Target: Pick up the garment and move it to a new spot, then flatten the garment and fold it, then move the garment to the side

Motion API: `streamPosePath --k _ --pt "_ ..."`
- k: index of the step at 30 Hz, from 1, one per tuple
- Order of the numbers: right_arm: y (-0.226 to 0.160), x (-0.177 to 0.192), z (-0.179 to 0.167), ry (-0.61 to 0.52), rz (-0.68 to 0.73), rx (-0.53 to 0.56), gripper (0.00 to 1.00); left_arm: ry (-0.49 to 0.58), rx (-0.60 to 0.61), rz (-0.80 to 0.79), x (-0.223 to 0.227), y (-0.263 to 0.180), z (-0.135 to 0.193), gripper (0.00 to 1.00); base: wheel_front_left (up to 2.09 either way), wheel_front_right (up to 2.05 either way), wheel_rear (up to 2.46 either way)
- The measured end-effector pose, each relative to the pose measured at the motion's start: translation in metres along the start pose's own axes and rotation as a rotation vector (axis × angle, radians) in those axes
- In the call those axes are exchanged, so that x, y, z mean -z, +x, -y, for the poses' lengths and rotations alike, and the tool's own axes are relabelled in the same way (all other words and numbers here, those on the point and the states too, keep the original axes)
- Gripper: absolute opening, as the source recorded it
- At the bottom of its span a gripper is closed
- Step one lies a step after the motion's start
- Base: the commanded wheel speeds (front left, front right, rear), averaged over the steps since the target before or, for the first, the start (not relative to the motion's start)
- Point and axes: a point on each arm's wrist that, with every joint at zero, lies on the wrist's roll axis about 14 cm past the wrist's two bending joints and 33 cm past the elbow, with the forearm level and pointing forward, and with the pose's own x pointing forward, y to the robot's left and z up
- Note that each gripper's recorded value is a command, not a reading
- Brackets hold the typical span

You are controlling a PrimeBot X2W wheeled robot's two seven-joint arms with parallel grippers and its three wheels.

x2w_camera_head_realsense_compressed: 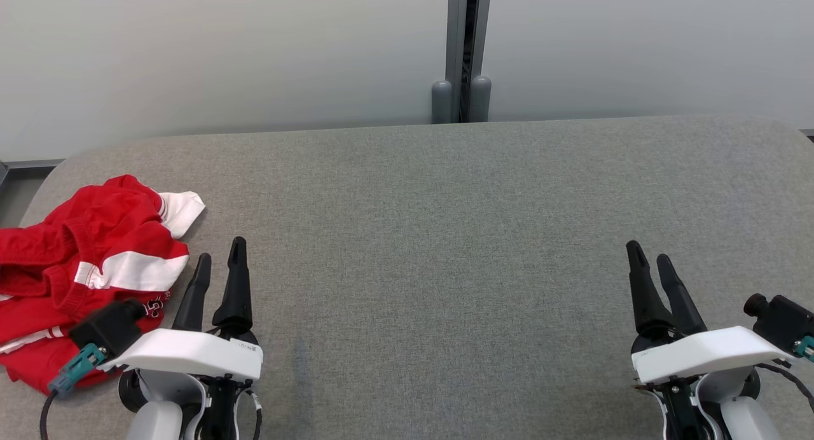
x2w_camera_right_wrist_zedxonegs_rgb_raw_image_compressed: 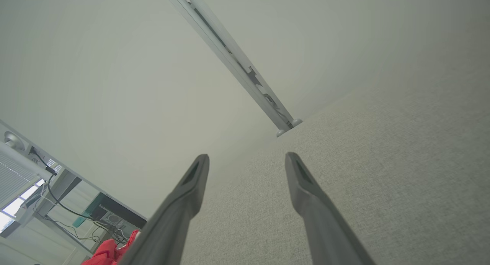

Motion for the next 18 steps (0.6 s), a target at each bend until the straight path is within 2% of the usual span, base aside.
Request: streamPosePath --k 10,18 --pt "0.003 -0.001 -0.012 -0.121 0.01 -0.045 1.0 0.117 0.027 0.032 -0.004 0.002 0.011 1.0 0.0 0.0 0.0" --pt "0.003 -0.003 -0.013 -0.158 0.025 -0.052 1.0 0.186 0.046 0.055 -0.008 0.003 0.017 1.0 0.0 0.0 0.0"
